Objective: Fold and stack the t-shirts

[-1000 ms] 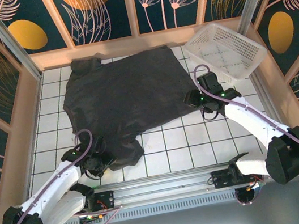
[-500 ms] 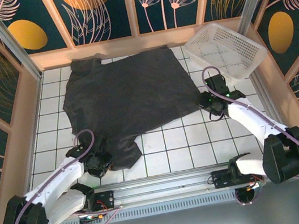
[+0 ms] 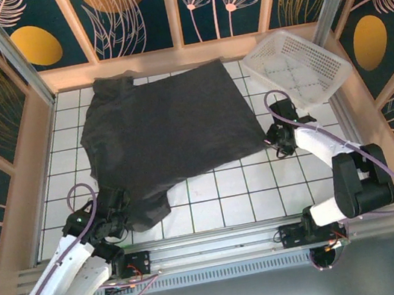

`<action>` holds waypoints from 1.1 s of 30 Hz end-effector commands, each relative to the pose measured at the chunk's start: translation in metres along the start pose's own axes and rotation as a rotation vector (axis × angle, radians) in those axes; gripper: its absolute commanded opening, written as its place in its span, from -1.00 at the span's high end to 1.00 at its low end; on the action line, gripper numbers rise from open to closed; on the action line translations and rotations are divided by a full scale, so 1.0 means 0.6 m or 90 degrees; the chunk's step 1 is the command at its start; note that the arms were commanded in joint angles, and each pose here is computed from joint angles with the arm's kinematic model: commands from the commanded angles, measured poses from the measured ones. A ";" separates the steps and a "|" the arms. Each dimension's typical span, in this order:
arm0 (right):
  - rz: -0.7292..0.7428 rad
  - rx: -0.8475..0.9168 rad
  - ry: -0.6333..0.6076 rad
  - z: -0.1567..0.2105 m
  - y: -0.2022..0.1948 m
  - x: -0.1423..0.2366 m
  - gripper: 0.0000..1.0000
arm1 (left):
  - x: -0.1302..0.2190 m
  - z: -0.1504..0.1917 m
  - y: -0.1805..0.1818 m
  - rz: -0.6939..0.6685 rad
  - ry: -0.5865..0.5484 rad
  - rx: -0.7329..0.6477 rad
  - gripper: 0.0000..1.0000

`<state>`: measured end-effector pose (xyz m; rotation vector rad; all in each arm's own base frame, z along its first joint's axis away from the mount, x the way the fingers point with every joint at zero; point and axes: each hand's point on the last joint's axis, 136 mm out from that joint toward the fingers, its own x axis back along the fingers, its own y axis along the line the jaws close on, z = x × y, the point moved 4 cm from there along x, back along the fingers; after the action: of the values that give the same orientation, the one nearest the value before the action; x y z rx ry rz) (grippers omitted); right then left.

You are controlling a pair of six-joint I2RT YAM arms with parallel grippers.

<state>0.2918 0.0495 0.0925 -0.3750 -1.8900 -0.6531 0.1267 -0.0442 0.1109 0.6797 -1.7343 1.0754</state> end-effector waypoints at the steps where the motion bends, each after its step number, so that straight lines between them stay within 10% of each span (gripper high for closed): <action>1: 0.000 0.017 -0.037 -0.031 0.018 -0.005 0.11 | 0.010 -0.010 0.009 -0.024 -0.026 0.017 1.00; 17: 0.018 -0.007 0.033 0.005 0.014 -0.057 0.25 | -0.014 0.003 0.007 -0.012 0.003 0.008 1.00; 30: 0.076 -0.038 0.024 0.021 -0.016 -0.046 1.00 | -0.047 0.021 -0.002 0.003 0.036 -0.015 1.00; 33: 0.086 -0.032 -0.004 0.012 -0.028 -0.028 1.00 | -0.049 0.023 0.000 -0.003 0.043 -0.031 0.43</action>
<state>0.2973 0.0543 0.0625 -0.4594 -1.8222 -0.6534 0.1297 -0.0528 0.0827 0.6587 -1.6889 1.0517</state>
